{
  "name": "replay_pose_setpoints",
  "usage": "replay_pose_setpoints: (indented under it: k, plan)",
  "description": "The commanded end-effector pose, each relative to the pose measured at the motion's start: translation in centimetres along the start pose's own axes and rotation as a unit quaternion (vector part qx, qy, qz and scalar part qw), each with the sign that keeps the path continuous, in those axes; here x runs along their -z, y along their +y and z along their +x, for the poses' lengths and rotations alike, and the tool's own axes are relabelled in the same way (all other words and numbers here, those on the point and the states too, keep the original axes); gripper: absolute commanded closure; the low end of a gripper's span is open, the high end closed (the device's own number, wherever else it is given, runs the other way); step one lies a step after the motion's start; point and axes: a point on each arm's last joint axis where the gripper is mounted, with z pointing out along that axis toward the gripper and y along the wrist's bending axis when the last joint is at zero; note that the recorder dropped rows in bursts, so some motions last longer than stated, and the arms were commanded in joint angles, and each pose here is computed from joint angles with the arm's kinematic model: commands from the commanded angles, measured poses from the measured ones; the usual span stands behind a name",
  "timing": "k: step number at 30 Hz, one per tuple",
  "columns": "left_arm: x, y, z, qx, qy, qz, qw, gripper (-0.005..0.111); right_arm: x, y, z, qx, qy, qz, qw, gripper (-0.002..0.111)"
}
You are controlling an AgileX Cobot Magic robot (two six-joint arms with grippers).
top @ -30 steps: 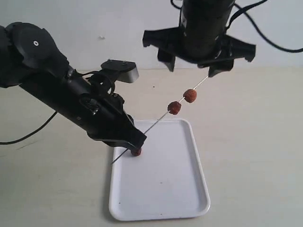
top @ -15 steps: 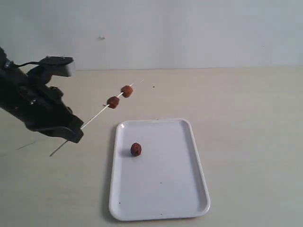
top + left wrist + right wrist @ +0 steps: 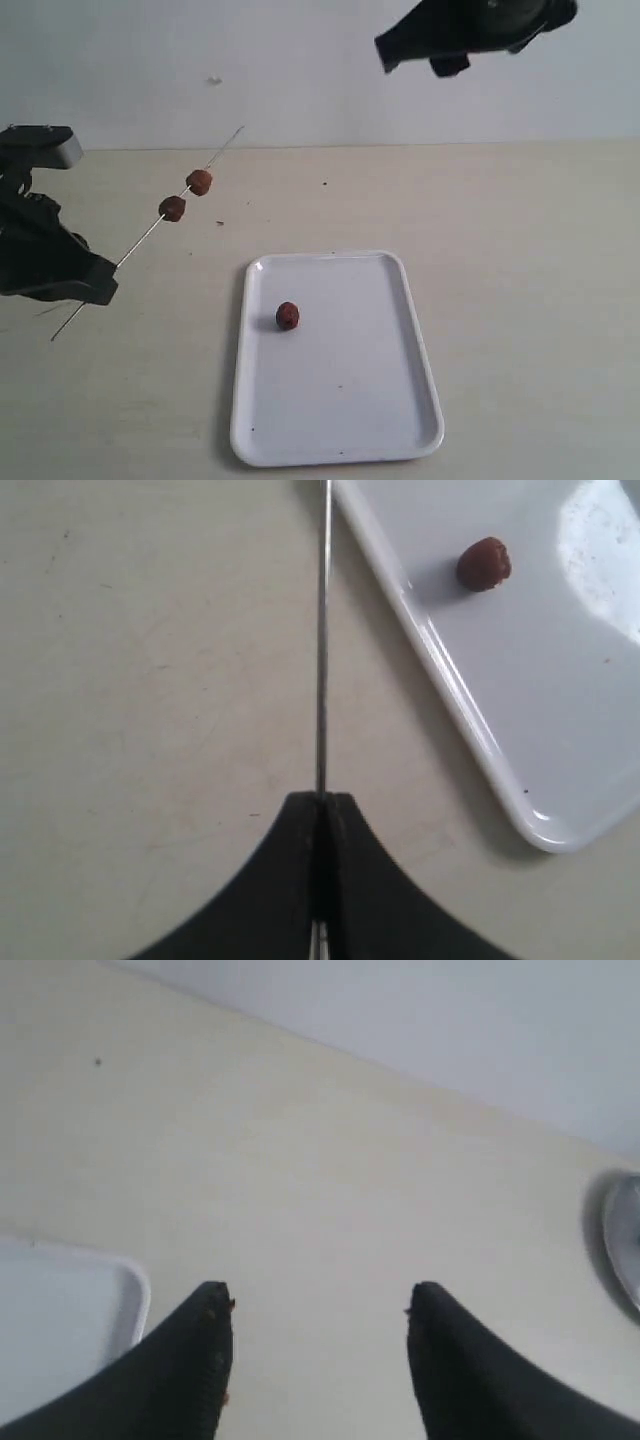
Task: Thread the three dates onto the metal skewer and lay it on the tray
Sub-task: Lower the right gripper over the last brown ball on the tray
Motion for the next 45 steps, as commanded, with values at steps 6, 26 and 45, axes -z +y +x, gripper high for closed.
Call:
replay_pose_setpoints:
  k: [6,26,45]
  plan:
    - [-0.2,0.3,0.4,0.024,-0.022,-0.019,0.999,0.107,-2.9,2.8,1.4,0.058,0.078,-0.049,0.994,0.068]
    - [0.9,2.4,0.5,0.059,-0.046,-0.044,0.996,0.107,-4.6,8.0,2.0,-0.068,0.122,-0.221,0.965,0.068]
    - [2.0,2.2,0.5,0.055,-0.064,-0.049,0.995,0.107,-14.0,16.1,7.6,-0.13,0.287,-0.269,0.91,0.05]
